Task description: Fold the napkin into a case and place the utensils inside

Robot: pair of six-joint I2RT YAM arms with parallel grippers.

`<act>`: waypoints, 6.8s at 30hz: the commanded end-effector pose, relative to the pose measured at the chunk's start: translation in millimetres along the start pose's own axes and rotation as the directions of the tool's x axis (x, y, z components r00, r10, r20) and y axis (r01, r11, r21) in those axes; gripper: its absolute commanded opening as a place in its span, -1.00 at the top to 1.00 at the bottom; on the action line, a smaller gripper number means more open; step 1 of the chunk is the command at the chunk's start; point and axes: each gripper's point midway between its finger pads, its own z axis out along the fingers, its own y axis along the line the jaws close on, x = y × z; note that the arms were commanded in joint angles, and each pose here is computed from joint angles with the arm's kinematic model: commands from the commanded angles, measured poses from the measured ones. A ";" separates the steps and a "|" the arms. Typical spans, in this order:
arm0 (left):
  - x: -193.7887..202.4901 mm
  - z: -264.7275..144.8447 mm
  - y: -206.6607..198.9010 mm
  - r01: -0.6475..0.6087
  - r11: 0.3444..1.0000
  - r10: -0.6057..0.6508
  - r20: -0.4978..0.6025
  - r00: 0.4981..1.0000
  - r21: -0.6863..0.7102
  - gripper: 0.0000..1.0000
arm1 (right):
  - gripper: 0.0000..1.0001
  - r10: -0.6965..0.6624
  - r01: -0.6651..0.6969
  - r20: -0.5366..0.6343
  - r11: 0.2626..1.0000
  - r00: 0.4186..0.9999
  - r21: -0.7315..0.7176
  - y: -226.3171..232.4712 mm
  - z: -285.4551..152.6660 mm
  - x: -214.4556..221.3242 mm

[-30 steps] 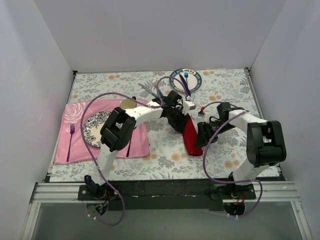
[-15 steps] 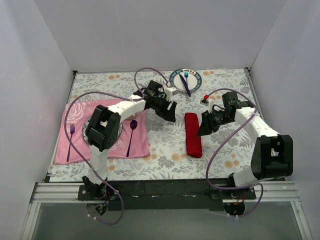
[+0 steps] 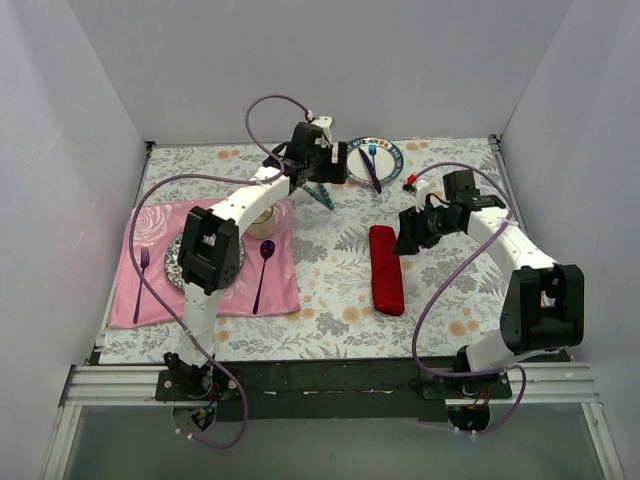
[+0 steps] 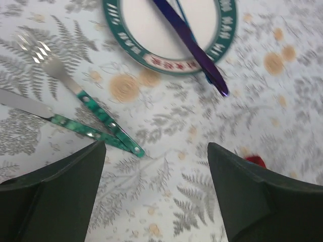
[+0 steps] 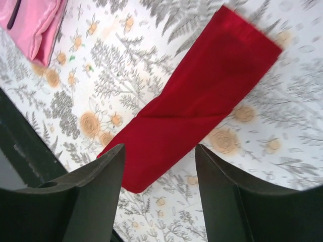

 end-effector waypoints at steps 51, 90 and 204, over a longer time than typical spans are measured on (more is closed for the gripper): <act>4.6 87.3 105.0 0.058 0.883 0.024 0.167 0.986 -0.465 0.90 | -0.34 -0.082 0.058 0.124 0.980 0.989 0.189 -26.9 -26.8 -74.4; -94.3 -172.9 -111.6 -0.305 0.928 0.355 0.763 0.540 -0.216 1.00 | -0.51 -0.274 0.286 0.680 0.953 0.680 0.097 79.7 -133.6 -295.2; 285.0 -119.6 -149.1 -0.682 0.203 0.745 0.342 0.573 0.703 0.92 | 0.97 0.055 0.044 0.409 0.972 0.911 -0.230 -88.8 -37.9 -139.3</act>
